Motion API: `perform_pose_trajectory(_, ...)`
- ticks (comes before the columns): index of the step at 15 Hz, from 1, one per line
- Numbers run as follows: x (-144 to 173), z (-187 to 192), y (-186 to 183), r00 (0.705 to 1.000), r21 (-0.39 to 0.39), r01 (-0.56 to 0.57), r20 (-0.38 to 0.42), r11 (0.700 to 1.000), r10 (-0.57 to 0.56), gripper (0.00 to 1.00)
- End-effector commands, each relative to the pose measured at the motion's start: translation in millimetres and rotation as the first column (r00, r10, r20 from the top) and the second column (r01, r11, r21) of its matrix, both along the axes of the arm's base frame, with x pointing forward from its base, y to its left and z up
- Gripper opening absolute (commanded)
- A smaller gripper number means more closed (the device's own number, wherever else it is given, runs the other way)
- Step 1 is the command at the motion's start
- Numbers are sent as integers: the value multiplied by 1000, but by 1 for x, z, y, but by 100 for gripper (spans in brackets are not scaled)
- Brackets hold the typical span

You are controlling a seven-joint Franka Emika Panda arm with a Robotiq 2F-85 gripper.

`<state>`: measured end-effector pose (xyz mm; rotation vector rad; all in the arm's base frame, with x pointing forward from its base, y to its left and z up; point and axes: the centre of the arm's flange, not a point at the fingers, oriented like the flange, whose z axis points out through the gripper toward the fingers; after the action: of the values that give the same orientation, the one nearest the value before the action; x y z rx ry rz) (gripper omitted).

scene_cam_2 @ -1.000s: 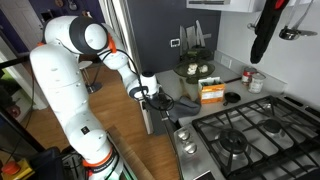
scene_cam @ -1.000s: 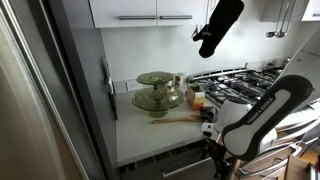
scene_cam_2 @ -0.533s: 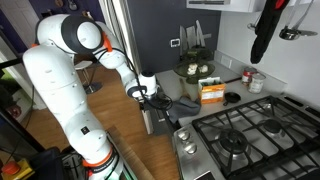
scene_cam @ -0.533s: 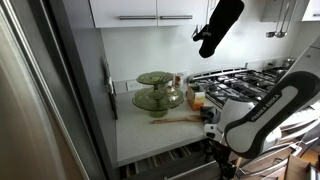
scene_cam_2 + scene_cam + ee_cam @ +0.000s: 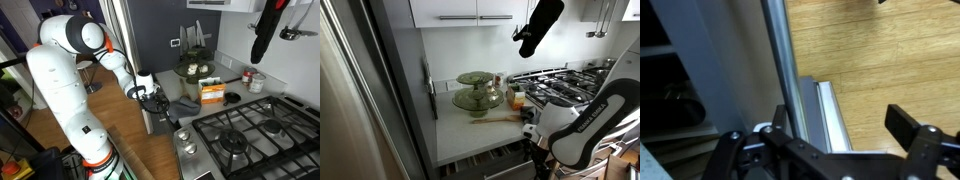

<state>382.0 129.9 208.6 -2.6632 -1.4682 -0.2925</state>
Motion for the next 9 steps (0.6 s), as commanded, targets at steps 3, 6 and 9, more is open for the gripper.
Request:
perform_pose_trajectory(3, -63, -38, -20, 982, 16, 166, -96, 986, -164, 100)
perform_pose_trajectory(6, -72, -33, -18, 975, 51, 199, -114, 979, -193, 100)
perform_pose_trajectory(9, -78, -33, -18, 974, 67, 204, -119, 977, -195, 100)
